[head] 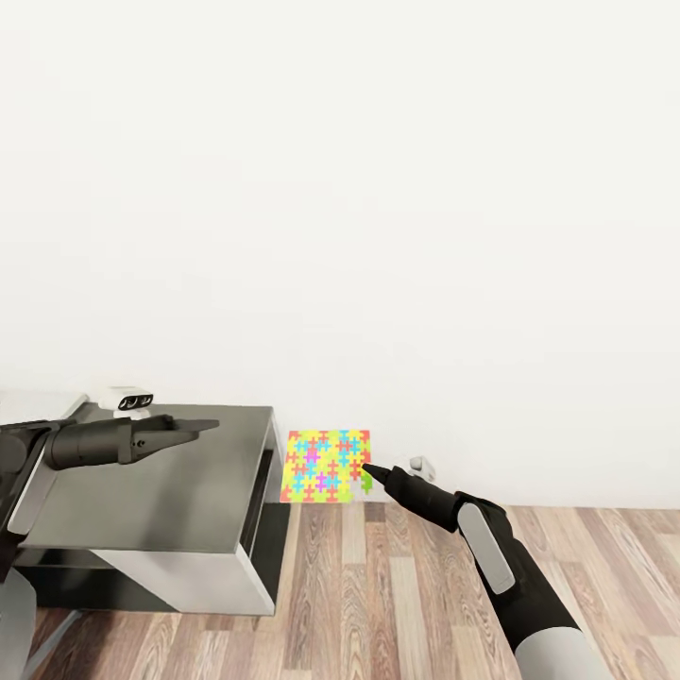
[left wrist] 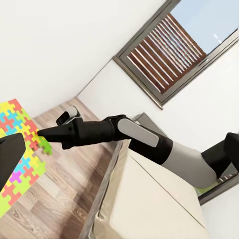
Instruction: Put all the toys in the child's room - the three board games (two on the bed and one on the table), the two jigsaw puzzles on the table, and the tennis ball on the table - inside the toy box on the table in the child's room.
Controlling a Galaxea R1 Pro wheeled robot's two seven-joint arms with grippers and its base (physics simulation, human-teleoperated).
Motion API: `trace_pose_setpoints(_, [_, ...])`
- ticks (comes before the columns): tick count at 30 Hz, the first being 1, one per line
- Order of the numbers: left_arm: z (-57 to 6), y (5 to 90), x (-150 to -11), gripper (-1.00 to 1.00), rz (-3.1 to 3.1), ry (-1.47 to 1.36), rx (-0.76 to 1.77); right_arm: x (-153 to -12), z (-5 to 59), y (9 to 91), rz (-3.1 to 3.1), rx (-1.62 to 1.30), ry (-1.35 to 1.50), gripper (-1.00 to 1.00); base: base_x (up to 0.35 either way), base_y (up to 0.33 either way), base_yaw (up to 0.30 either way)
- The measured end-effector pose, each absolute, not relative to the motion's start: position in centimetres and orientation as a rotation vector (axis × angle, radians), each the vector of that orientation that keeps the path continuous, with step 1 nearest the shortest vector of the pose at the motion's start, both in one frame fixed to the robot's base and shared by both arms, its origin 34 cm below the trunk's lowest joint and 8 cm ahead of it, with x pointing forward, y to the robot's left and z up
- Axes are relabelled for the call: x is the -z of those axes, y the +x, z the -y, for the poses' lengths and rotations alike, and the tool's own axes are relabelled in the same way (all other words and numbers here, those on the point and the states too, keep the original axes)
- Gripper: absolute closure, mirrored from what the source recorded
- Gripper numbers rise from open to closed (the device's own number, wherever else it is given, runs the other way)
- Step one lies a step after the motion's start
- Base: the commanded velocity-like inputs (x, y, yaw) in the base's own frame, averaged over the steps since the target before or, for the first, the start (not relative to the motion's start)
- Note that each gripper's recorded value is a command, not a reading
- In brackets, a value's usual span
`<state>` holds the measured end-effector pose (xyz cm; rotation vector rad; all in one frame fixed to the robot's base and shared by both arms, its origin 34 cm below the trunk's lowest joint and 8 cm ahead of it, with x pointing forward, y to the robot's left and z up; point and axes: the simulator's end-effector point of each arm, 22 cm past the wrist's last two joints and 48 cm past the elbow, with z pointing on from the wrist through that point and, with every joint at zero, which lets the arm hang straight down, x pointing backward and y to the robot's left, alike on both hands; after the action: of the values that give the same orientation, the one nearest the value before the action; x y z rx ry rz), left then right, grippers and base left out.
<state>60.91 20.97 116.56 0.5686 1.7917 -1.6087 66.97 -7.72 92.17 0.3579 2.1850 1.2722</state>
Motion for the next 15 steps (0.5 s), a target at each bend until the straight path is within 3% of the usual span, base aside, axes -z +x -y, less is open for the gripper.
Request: trace_pose_setpoints(15, [-21.0,60.5,-117.8,-1.00,-1.774,0.584,1.595,-93.5,7.8,67.2,-2.164,-1.267,0.342,1.00,0.000,0.000,0.086])
